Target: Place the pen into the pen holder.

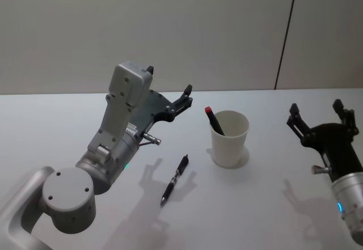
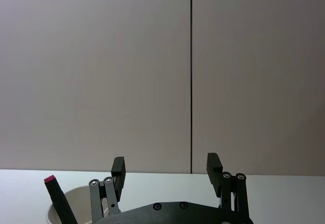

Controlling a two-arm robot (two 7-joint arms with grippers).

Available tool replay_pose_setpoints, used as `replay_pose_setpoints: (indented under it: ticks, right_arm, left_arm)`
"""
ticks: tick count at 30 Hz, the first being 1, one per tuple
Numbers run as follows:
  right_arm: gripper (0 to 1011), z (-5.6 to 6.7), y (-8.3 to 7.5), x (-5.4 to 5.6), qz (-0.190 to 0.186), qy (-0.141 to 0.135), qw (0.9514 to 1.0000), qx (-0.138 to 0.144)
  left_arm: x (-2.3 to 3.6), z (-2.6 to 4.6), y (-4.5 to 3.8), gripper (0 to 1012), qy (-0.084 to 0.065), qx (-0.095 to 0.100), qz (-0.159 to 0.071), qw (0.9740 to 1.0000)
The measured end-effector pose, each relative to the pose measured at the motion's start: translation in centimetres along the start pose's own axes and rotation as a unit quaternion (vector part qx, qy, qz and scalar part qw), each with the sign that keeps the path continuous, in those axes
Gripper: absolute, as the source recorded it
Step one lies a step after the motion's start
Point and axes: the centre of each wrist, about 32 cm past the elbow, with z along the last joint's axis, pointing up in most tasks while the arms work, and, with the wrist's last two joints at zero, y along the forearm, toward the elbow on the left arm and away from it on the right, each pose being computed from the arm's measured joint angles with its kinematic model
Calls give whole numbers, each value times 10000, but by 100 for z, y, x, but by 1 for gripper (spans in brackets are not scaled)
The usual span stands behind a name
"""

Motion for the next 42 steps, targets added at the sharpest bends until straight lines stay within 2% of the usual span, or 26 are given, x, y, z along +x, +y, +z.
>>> replay_pose_setpoints:
  ticks: [22,31,37,42]
  right_arm:
    - [1001,37,-126,62,-122,-6,9999,-104]
    - [1002,41,-140,67,-133,-8,9998,-113]
    - [1002,42,-144,70,-138,-8,9998,-117]
    - [1002,44,-147,72,-143,-6,9998,-119]
  left_arm:
    - [-1,-1,2,1008,1,3,-1,10000]
    - [-12,17,41,1008,37,122,64,9999]
    - [-21,36,88,1008,195,316,152,9992]
    - [-28,45,123,1008,429,528,209,9975]
